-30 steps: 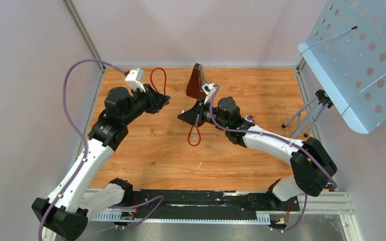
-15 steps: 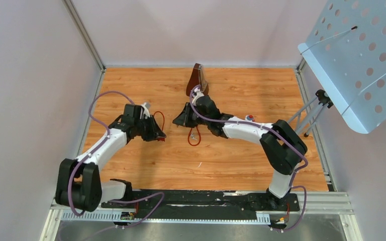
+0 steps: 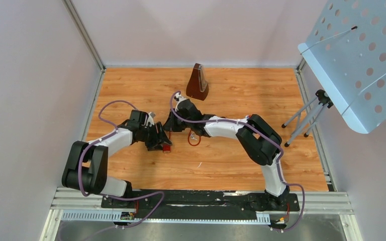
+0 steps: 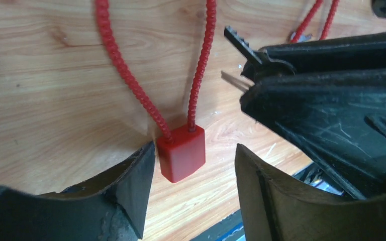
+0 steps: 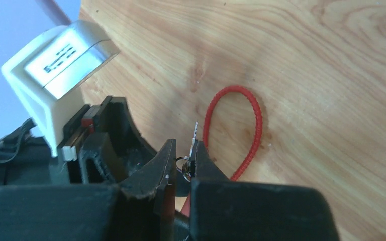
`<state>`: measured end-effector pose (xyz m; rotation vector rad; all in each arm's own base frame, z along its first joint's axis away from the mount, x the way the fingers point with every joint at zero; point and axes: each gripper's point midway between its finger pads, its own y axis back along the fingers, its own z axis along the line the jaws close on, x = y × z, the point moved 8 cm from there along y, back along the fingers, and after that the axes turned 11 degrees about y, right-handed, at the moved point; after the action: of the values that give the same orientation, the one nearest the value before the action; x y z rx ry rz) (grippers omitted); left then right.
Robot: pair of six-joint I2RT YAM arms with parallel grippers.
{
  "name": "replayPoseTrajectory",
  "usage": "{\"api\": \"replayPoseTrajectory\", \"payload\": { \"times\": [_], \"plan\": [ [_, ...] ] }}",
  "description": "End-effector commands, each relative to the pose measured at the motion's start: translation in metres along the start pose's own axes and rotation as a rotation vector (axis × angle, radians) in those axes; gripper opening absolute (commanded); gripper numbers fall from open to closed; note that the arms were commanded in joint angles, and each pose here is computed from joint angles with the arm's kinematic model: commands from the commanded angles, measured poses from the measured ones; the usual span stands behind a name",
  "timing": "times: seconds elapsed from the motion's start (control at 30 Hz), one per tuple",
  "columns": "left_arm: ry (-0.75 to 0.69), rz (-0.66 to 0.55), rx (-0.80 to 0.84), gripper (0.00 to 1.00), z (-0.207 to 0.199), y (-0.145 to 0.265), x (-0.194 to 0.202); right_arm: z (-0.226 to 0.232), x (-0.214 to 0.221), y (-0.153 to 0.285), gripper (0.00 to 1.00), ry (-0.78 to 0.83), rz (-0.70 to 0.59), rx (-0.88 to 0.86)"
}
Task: Lock with the key
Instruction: Place the lock at the center of the board, then reset both arms
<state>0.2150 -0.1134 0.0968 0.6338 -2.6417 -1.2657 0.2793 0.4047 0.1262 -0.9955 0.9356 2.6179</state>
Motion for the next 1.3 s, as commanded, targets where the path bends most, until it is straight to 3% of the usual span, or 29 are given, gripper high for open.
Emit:
{"api": "replayPoseTrajectory", "payload": {
  "times": [0.0,0.1,0.37,0.4,0.47,0.57,0.67,0.9,1.0,1.07,1.17,1.27],
  "plan": [
    [-0.020,-0.097,-0.083,0.69,-0.001,0.010,-0.011,0.002,-0.006,-0.018,0.00,0.052,-0.022,0.038],
    [-0.021,-0.172,-0.163,0.78,0.002,0.026,-0.011,0.000,-0.003,-0.027,0.00,0.047,0.019,0.087],
    [-0.044,-0.397,-0.251,0.86,-0.002,0.082,-0.003,-0.013,0.012,-0.029,0.10,0.032,0.080,0.240],
    [-0.046,-0.435,-0.256,0.93,-0.004,0.092,-0.002,-0.013,0.012,-0.027,0.15,0.028,0.086,0.245],
    [-0.047,-0.500,-0.262,0.99,-0.006,0.107,0.000,-0.008,0.009,-0.021,0.32,0.034,0.084,0.240],
    [-0.033,-0.579,-0.256,1.00,-0.011,0.127,0.003,0.008,-0.006,-0.002,0.55,0.054,0.042,0.223],
    [-0.085,-0.593,-0.201,1.00,-0.023,0.149,0.011,0.023,-0.023,0.021,0.66,0.068,-0.011,0.206],
    [-0.091,-0.729,-0.135,1.00,-0.036,0.200,0.031,0.027,-0.044,0.103,0.71,0.104,-0.160,0.383],
    [-0.086,-0.809,-0.121,1.00,-0.038,0.223,0.039,0.019,-0.048,0.154,0.74,0.114,-0.282,0.513],
    [-0.084,-0.867,-0.111,1.00,-0.038,0.240,0.047,0.017,-0.050,0.190,0.79,0.117,-0.362,0.578],
    [-0.094,-0.961,-0.064,1.00,-0.038,0.267,0.061,0.017,-0.053,0.247,0.98,0.104,-0.493,0.644],
    [-0.111,-1.029,-0.015,1.00,-0.038,0.286,0.073,0.020,-0.053,0.302,1.00,0.074,-0.633,0.652]
  ]
}}
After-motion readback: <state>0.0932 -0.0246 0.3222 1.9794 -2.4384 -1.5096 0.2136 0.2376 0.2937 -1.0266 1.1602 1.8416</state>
